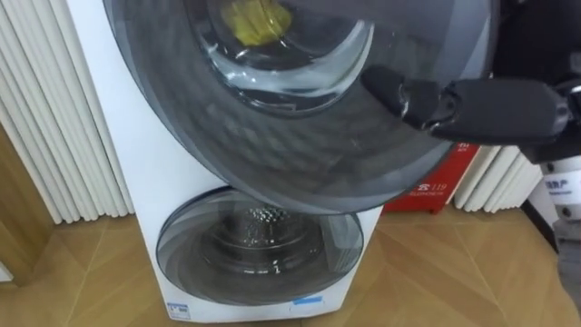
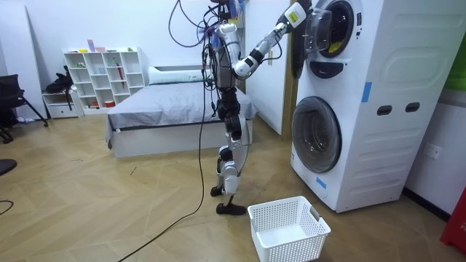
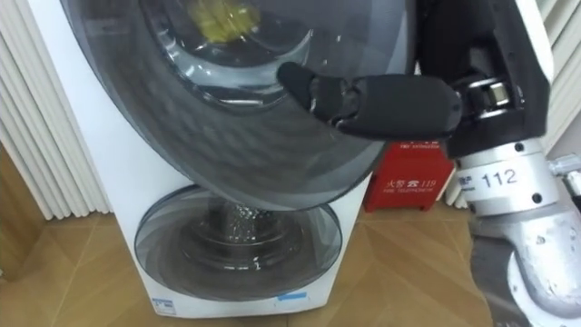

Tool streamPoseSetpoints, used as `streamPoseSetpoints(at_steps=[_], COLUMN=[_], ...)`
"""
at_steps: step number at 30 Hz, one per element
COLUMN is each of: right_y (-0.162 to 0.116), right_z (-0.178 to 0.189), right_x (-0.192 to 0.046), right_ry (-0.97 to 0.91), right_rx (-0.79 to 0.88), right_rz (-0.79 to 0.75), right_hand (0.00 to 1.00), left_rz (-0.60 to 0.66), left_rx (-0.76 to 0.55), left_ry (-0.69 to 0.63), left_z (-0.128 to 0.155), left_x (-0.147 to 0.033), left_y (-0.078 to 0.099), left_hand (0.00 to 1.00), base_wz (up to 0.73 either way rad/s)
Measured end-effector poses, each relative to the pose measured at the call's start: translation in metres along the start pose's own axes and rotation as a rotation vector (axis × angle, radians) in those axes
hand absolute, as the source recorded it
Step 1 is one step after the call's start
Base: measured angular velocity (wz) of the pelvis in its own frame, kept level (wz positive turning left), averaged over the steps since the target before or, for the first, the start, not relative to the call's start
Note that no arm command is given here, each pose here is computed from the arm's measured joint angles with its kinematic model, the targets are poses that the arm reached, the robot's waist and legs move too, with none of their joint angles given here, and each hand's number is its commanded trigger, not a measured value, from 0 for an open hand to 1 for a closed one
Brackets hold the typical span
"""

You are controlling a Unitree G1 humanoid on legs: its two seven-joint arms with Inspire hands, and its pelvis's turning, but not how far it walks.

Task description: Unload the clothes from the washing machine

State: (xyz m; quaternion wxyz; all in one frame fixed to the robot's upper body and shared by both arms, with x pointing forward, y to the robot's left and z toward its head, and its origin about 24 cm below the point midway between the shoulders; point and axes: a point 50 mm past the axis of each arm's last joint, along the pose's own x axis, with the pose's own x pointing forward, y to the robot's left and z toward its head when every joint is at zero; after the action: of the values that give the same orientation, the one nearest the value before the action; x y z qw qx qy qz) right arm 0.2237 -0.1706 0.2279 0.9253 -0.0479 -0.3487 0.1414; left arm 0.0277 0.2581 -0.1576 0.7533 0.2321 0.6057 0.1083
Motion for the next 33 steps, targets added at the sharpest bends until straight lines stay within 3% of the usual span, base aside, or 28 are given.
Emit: streamPoseSetpoints(at_steps=[24,28,33], right_y=[0.021,0.041,0.043], right_z=[-0.009,-0.012,-0.02], right_x=[-0.014,-0.014,-0.014], right_ry=[-0.036,-0.048,-0.039], right_rx=[0.193,0.334,0.381], right_rz=[0.139,0.197,0.159], right_hand=[0.0,0.0,0.0], left_rz=[-0.006,-0.01,-0.012], left_rx=[0.032,0.05,0.06], left_ry=[-0.049,-0.048,-0.061], left_z=[0.019,0.018,0.023], left_x=[0.003,0.003,0.003], left_y=[0.0,-0.002,-0.001], left_hand=[0.0,0.0,0.0], base_wz=[0.01,0.13,0.11])
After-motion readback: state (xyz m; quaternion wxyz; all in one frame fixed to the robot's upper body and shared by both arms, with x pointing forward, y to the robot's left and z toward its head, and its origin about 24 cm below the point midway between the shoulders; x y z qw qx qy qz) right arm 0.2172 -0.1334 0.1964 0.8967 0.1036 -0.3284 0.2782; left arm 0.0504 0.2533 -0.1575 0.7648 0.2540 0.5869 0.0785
